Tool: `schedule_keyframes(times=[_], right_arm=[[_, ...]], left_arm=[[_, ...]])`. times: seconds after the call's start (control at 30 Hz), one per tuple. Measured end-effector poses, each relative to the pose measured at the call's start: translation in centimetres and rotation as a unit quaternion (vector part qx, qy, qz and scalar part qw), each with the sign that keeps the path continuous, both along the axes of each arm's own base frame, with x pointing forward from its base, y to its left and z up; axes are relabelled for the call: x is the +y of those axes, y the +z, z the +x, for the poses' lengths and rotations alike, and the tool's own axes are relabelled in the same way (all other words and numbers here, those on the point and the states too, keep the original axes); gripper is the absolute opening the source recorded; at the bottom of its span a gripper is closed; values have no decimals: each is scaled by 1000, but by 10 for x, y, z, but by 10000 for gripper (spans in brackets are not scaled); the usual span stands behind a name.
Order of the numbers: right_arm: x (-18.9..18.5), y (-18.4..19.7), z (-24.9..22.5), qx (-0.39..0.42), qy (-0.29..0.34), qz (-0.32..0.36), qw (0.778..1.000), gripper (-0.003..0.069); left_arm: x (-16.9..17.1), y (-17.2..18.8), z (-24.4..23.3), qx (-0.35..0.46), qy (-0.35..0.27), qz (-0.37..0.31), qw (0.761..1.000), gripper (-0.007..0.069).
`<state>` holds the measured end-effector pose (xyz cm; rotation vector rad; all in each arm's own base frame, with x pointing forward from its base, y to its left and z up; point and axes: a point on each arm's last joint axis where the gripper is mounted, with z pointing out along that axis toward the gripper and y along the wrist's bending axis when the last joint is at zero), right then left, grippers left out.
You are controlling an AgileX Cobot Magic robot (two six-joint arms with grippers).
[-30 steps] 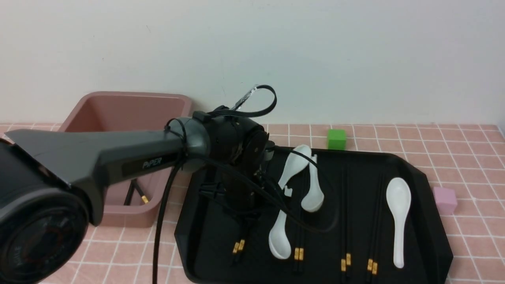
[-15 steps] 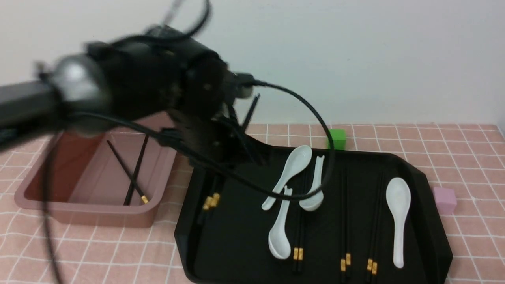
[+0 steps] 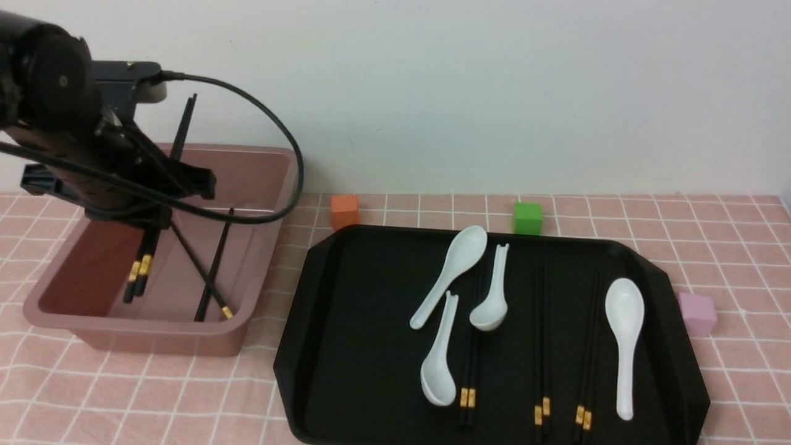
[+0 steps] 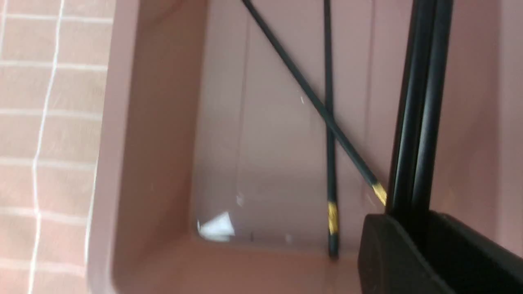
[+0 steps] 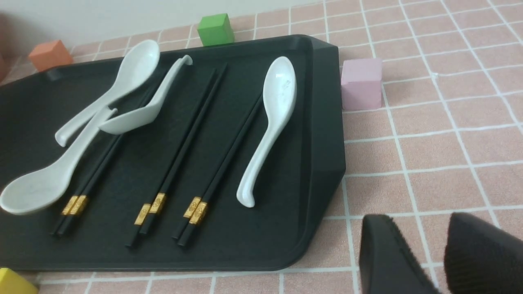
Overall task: On pink tablecloth take chopsticks from black tray and put them in box.
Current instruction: 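Place the chopsticks into the pink bin with the left gripper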
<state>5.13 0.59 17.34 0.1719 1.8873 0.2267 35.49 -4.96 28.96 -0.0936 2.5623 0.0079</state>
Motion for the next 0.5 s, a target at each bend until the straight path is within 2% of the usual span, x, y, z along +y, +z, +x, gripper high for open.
schedule_keyframes(times=[0.17,0.27,0.33,0.43,0.47,0.5], right_arm=[[0,0,0,0,0,0,1000,240],[0,0,0,0,0,0,1000,240],[0,0,0,0,0,0,1000,240],[0,0,0,0,0,0,1000,240],[0,0,0,0,0,0,1000,240],[0,0,0,0,0,0,1000,240]], left_arm=[[2,-28,25,15,4,2,1000,106],[1,-33,34,21,4,3,1000,139],[0,-31,35,23,6,3,1000,196],[1,-18,34,16,7,2,1000,344],[1,-16,33,16,7,3,1000,353],[2,-9,29,12,8,2,1000,410]])
